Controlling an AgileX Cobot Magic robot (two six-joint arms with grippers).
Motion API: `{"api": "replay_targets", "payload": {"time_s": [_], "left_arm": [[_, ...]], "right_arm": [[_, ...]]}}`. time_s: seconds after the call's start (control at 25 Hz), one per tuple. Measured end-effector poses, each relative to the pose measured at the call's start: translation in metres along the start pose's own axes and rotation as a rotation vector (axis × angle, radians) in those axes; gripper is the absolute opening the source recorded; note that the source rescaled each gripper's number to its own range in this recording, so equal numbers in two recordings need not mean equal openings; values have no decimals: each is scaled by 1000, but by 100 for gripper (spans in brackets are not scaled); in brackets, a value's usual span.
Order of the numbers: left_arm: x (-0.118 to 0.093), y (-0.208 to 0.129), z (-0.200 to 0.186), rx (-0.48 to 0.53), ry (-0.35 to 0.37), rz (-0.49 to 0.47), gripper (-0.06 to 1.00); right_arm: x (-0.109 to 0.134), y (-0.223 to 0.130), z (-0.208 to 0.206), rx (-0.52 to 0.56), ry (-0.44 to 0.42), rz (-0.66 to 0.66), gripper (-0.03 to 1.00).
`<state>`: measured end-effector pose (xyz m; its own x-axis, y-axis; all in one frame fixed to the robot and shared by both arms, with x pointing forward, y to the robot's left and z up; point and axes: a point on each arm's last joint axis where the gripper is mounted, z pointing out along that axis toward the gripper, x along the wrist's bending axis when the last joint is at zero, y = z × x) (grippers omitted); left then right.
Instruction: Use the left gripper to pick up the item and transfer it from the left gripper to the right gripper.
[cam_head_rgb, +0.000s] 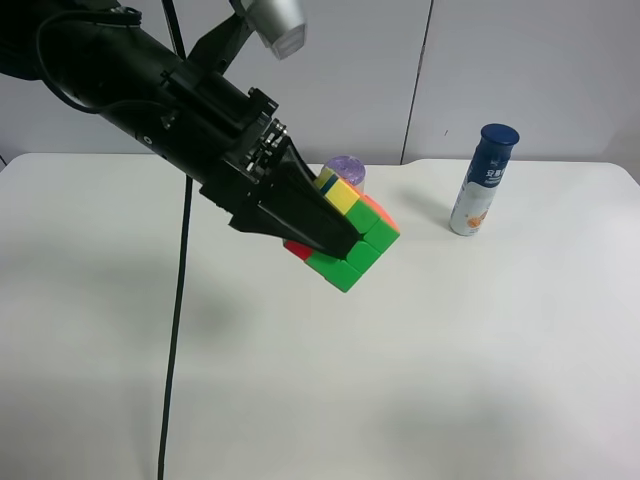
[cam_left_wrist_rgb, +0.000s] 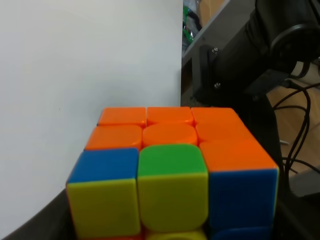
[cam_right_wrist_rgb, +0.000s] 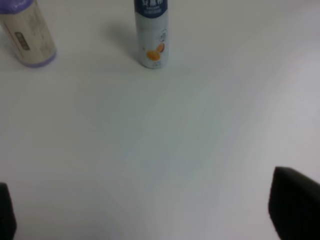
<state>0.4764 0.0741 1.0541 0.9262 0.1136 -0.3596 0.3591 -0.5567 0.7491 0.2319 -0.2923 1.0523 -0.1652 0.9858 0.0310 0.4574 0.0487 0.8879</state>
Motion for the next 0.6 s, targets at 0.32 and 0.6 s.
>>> {"api": "replay_targets", "payload": {"time_s": [0.32, 0.6], "left_arm": [[0, -7, 0, 81, -6, 151, 0], [2, -12, -1, 133, 4, 227, 0]], "right_arm": [[-1, 0, 0, 0, -9, -5, 100], [-1, 0, 0, 0, -9, -5, 100]]}}
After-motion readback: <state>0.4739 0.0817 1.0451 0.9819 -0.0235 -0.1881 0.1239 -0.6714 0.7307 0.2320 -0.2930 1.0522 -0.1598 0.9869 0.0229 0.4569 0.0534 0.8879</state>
